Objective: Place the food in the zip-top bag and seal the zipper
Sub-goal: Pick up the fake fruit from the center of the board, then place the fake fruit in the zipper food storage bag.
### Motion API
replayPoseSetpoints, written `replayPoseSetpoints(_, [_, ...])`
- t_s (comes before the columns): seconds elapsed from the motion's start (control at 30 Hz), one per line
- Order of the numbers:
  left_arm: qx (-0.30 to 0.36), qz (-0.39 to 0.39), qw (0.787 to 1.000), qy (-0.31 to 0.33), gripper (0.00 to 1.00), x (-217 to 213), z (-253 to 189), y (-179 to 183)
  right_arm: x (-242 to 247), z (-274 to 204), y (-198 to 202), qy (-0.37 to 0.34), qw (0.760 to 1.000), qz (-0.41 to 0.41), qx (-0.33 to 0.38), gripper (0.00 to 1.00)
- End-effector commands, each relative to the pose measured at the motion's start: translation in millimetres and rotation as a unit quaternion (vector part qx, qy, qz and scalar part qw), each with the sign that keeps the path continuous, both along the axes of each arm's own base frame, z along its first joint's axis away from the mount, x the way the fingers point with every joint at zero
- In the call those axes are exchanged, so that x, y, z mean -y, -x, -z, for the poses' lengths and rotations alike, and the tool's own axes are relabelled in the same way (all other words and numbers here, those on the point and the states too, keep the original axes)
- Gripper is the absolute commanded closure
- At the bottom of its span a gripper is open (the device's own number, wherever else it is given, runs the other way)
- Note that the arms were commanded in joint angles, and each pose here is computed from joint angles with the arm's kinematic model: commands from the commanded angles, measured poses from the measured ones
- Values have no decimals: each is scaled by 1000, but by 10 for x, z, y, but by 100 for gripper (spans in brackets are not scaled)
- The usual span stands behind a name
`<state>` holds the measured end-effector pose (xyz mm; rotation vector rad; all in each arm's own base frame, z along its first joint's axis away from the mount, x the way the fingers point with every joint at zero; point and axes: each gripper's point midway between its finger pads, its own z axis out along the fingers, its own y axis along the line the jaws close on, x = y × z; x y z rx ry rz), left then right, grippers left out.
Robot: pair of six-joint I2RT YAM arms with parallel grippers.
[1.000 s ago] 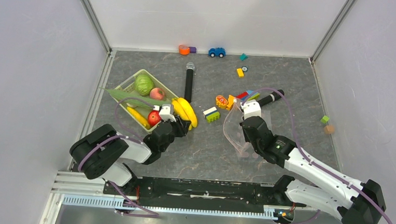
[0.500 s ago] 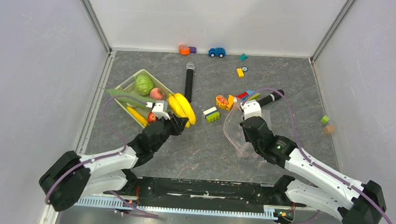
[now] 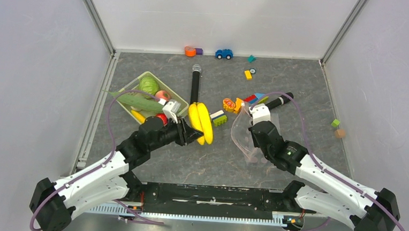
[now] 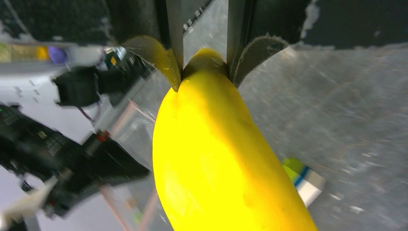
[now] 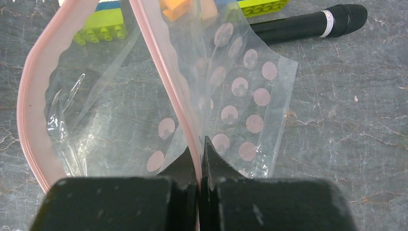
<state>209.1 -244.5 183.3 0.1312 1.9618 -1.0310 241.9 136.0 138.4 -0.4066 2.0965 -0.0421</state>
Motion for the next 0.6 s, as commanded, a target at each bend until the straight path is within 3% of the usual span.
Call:
replayPoseSetpoints(0.0, [-45, 167, 984, 33, 98, 273, -288, 572, -40, -101, -40, -16, 1000, -8, 20, 100])
replayPoseSetpoints(0.23, [-14, 335, 939, 73, 98, 407, -676, 1171, -109, -104, -27, -18, 999, -28, 14, 100])
replayPoseSetpoints(0.33, [-8, 348, 935, 72, 98, 416, -692, 1255, -151, -109, -19, -21, 999, -40, 11, 100])
replayPoseSetpoints(0.57, [-78, 369, 925, 58, 98, 637, -601, 1244, -311, -160, 3, -41, 995, -85, 15, 100])
